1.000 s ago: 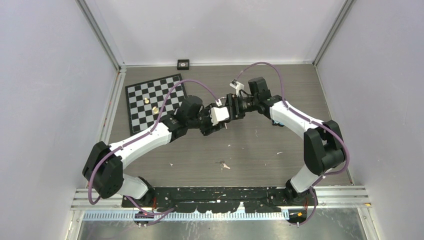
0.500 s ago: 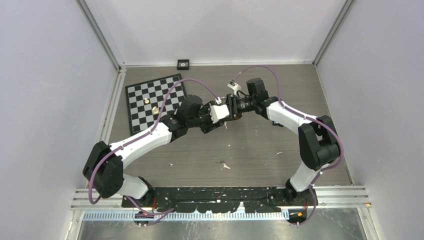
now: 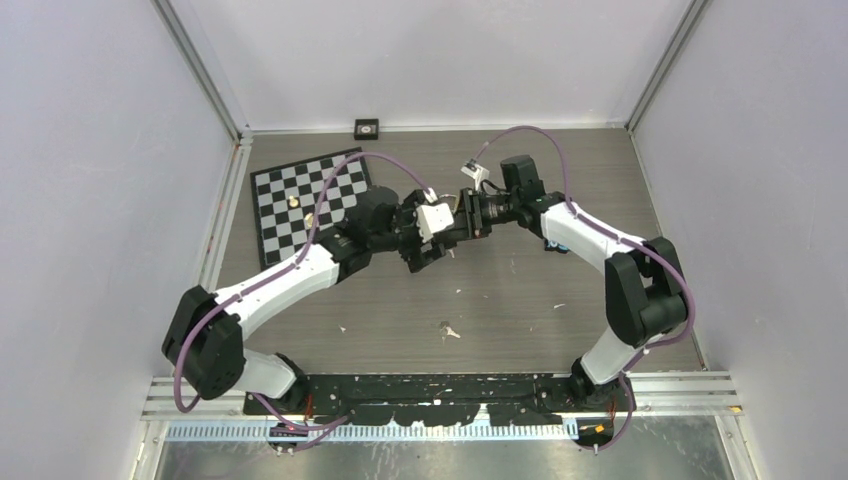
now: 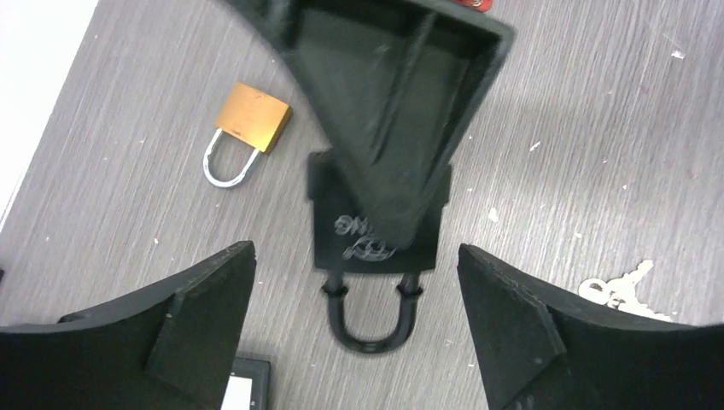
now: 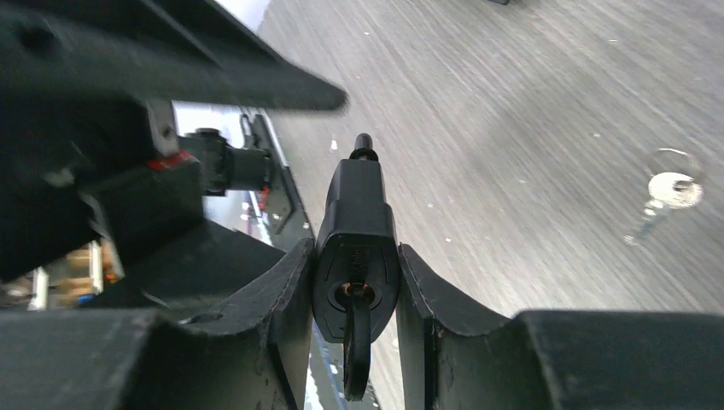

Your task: Unlock with the key

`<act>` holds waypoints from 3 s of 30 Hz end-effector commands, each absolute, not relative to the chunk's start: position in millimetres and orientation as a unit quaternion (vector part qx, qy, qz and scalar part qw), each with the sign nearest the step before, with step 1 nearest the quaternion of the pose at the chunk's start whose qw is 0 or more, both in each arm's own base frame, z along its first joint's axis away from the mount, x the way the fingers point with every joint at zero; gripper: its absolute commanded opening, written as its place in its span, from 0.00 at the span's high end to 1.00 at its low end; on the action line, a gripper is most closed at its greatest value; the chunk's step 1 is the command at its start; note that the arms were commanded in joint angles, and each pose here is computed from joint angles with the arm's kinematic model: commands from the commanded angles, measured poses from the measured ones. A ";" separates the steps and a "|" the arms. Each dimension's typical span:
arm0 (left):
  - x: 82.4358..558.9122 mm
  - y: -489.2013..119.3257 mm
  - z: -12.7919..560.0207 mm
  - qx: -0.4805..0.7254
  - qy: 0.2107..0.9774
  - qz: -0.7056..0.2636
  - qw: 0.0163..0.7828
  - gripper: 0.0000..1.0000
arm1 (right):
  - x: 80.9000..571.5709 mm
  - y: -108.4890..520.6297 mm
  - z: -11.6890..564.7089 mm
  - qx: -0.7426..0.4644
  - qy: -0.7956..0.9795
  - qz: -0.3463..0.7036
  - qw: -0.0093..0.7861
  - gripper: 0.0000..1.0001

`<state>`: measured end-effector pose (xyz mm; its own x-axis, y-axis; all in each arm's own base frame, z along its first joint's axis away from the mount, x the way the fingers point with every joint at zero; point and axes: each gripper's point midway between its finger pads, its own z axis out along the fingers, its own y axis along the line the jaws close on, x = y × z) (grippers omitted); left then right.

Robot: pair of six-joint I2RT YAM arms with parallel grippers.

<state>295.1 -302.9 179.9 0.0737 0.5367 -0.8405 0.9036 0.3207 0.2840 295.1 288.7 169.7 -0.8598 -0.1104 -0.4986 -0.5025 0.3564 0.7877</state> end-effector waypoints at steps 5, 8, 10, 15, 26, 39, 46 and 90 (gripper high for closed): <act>281.6 -288.4 236.2 0.533 0.615 -0.289 0.504 0.00 | 281.5 269.4 207.6 -0.302 0.765 0.498 0.276 1.00; 273.3 -287.7 231.6 0.542 0.615 -0.319 0.476 0.02 | 273.9 269.6 215.3 -0.320 0.750 0.509 0.277 1.00; 269.9 -288.8 228.3 0.545 0.616 -0.335 0.460 0.05 | 269.8 269.8 218.5 -0.328 0.743 0.515 0.276 0.99; 267.3 -293.4 224.0 0.547 0.617 -0.362 0.436 0.14 | 262.7 269.3 223.0 -0.341 0.730 0.522 0.278 0.99; 259.1 -301.7 204.7 0.551 0.624 -0.405 0.378 0.27 | 258.1 269.3 227.8 -0.349 0.720 0.530 0.282 1.00; 221.4 -300.6 205.1 0.570 0.586 -0.472 0.329 0.56 | 286.5 263.9 217.2 -0.291 0.753 0.507 0.303 1.00; 189.6 -297.5 204.8 0.597 0.549 -0.506 0.293 0.56 | 303.1 254.5 219.1 -0.245 0.764 0.505 0.319 0.99; 226.9 -311.1 167.6 0.733 0.485 -0.172 0.444 0.23 | 337.9 227.5 197.9 -0.163 0.788 0.503 0.316 0.99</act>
